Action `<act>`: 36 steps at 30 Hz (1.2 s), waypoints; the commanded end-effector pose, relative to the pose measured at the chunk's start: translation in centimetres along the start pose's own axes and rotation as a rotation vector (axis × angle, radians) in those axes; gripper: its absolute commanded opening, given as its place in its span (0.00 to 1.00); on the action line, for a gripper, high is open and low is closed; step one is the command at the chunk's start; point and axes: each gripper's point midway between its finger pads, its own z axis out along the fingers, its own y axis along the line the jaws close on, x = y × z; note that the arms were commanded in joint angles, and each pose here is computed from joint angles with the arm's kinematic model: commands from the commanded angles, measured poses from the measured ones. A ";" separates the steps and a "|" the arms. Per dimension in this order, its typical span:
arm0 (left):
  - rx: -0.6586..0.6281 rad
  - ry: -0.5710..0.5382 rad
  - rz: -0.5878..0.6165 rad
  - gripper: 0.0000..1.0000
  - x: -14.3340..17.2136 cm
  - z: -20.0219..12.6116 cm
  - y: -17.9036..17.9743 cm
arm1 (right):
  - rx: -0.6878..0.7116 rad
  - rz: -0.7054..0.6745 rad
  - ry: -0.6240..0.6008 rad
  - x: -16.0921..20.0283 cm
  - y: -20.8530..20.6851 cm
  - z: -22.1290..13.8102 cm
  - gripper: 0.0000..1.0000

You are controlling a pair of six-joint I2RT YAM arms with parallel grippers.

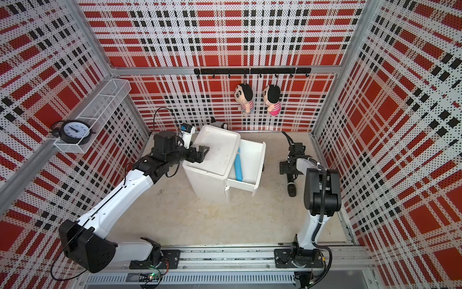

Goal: Take the microphone out of the drawer
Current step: Place the microphone at the center of the board, then pick up the microphone from the drawer.

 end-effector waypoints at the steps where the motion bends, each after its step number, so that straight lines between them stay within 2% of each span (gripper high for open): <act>1: -0.007 -0.007 0.014 0.98 0.0 -0.1 0.0 | -0.012 0.015 -0.104 -3.4 -0.3 -4.3 0.99; 8: -0.004 0.001 0.014 0.98 0.2 0.1 0.0 | -0.066 0.006 -0.199 -6.0 0.8 -10.2 1.00; 17: -0.005 0.002 0.007 0.98 0.5 0.0 0.3 | -0.137 -0.126 -0.292 -7.9 5.5 -18.9 1.00; 25: -0.005 -0.003 0.003 0.98 0.6 -0.3 0.4 | -0.358 -0.253 -0.384 -8.0 12.7 -26.1 0.99; 30: -0.002 -0.006 0.002 0.98 0.6 -0.4 0.4 | -0.433 -0.339 -0.381 -6.8 17.0 -28.0 0.92; 36: 0.000 -0.008 -0.002 0.98 0.7 -0.6 0.5 | -0.496 -0.400 -0.343 -5.1 21.0 -27.7 0.83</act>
